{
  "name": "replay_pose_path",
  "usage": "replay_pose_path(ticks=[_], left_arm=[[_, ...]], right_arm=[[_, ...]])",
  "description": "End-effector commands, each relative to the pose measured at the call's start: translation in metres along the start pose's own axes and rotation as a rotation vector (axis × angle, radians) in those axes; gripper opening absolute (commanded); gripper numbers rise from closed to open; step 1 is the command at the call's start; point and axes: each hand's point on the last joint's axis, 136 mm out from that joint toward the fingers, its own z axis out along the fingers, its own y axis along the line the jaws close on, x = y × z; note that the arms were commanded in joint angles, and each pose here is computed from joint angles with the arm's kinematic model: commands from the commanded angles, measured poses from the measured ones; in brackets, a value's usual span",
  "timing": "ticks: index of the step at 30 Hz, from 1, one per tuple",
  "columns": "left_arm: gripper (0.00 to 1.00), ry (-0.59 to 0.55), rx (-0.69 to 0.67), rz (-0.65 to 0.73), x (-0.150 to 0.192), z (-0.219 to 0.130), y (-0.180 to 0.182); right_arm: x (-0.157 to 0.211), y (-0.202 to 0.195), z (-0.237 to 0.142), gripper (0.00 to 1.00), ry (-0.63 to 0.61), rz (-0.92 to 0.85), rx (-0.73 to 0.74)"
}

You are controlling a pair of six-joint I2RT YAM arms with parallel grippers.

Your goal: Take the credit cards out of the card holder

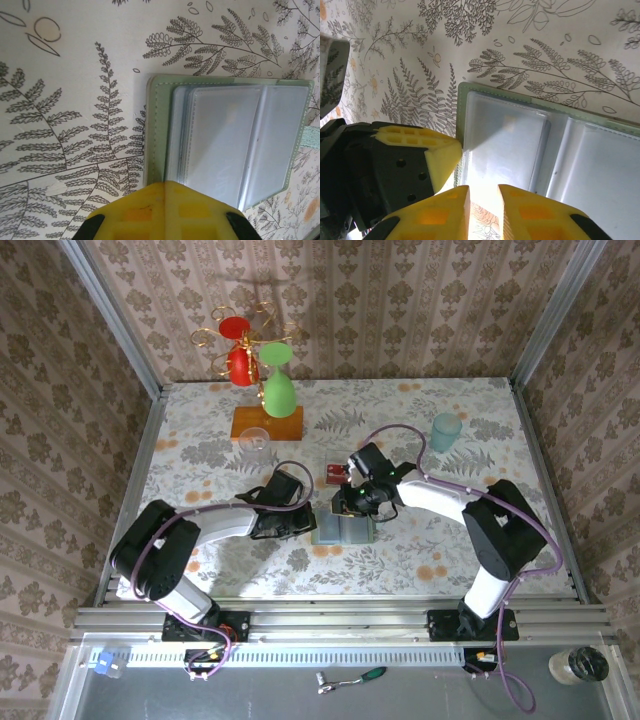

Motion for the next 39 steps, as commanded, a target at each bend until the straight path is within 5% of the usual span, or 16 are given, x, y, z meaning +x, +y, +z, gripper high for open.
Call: replay_pose_path(ticks=[1,39], left_arm=[[0.0,0.01,-0.022,-0.012,0.004,0.004,0.006],[0.0,0.02,-0.028,-0.036,0.005,0.007,0.019]], right_arm=[[0.007,0.002,0.007,0.26,0.024,0.022,-0.014],[0.025,-0.02,0.041,0.3,0.1,0.109,0.071]])
